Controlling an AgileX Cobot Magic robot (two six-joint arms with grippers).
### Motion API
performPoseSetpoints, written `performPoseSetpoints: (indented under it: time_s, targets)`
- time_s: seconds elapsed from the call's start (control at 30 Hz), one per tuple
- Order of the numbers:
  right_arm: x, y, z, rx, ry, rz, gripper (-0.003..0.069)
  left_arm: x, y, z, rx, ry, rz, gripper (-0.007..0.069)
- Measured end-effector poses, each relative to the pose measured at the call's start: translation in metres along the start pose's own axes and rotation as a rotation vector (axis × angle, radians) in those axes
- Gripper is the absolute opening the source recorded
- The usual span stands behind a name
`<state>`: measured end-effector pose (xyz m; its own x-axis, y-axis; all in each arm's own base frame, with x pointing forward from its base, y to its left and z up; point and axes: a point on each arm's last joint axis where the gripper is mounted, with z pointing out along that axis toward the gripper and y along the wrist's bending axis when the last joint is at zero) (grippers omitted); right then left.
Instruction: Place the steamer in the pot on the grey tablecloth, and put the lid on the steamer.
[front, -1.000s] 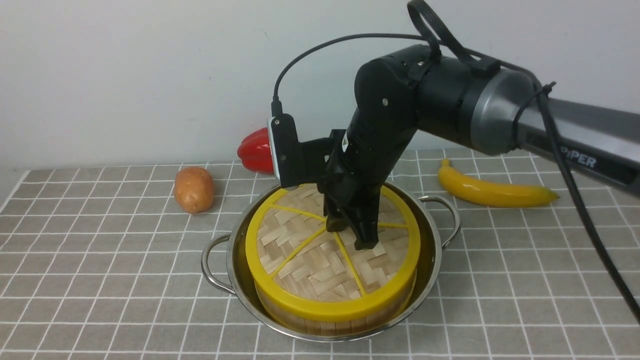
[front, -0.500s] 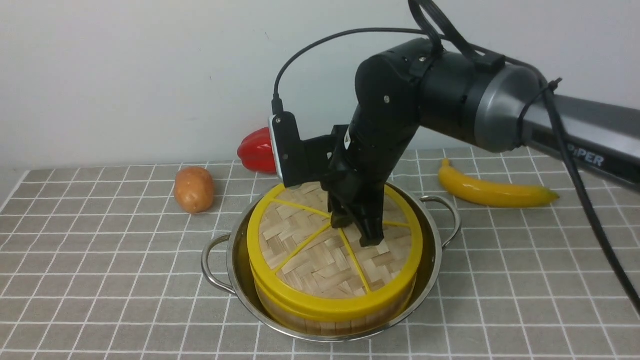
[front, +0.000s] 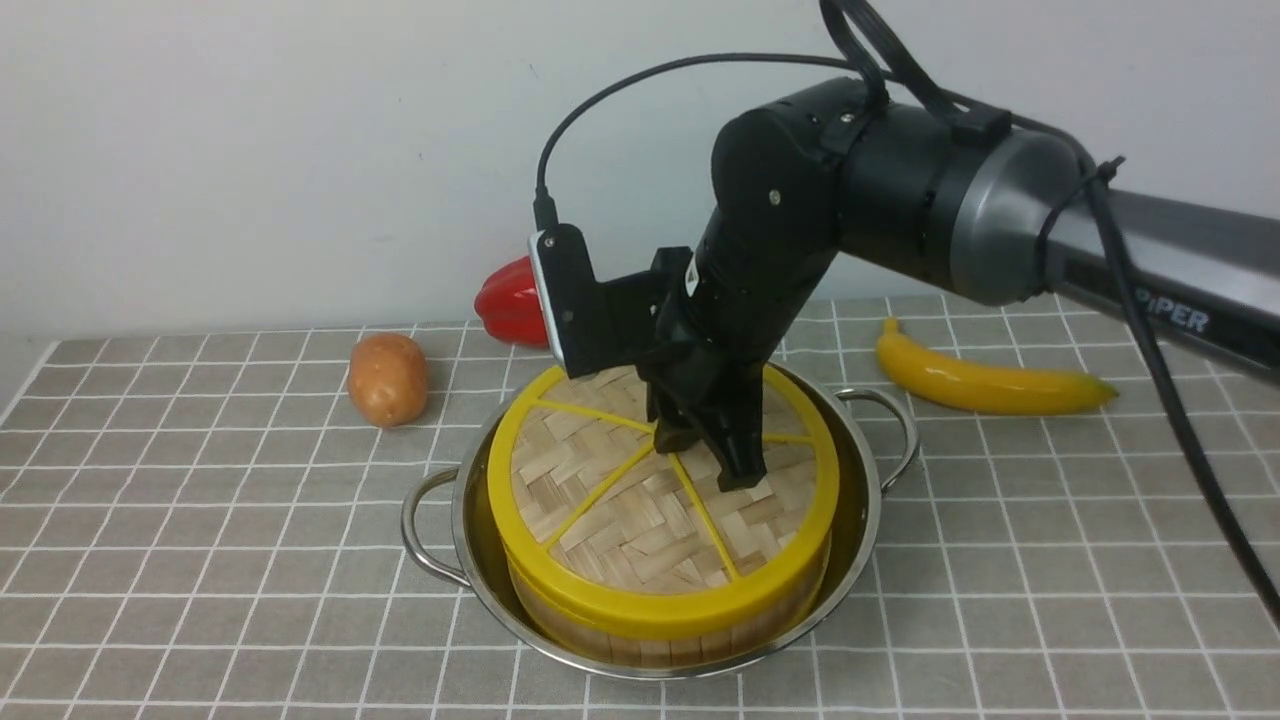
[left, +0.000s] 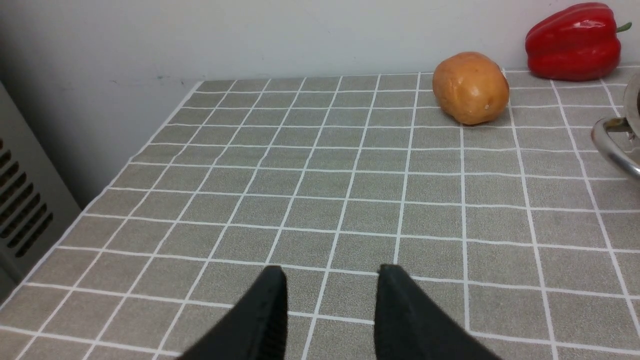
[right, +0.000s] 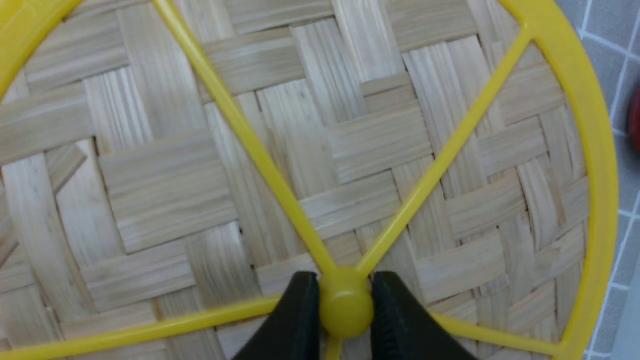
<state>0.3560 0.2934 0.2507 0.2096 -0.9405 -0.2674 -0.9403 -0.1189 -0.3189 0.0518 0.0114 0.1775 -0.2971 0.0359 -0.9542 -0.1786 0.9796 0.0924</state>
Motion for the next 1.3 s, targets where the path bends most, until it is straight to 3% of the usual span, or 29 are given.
performPoseSetpoints:
  time_s: [0.7, 0.8, 0.9, 0.93, 1.0, 1.07, 1.23, 1.3]
  targets:
    - [0.0, -0.001, 0.009, 0.004, -0.001, 0.08, 0.0151, 0.0, 0.0, 0.0, 0.0, 0.0, 0.0, 0.0243]
    - [0.0, -0.002, 0.008, 0.015, -0.008, 0.129, 0.0225, 0.0, 0.0, 0.0, 0.0, 0.0, 0.0, 0.0243]
    - [-0.002, -0.003, 0.0, 0.034, -0.022, 0.194, 0.0413, 0.0, 0.0, 0.0, 0.0, 0.0, 0.0, 0.0243]
    - [-0.002, -0.003, 0.0, 0.035, -0.023, 0.197, 0.0424, 0.0, 0.0, 0.0, 0.0, 0.0, 0.0, 0.0243]
    - [-0.004, -0.005, -0.015, 0.062, -0.043, 0.233, 0.0525, 0.0, 0.0, 0.0, 0.0, 0.0, 0.0, 0.0243]
    - [-0.006, -0.006, -0.033, 0.091, -0.067, 0.259, 0.0576, 0.0, 0.0, 0.0, 0.0, 0.0, 0.0, 0.0243]
    - [-0.01, -0.005, -0.077, 0.158, -0.128, 0.322, 0.0585, 0.0, 0.0, 0.0, 0.0, 0.0, 0.0, 0.0243]
    - [-0.012, -0.003, -0.101, 0.19, -0.169, 0.366, 0.0541, 0.0, 0.0, 0.0, 0.0, 0.0, 0.0, 0.0243]
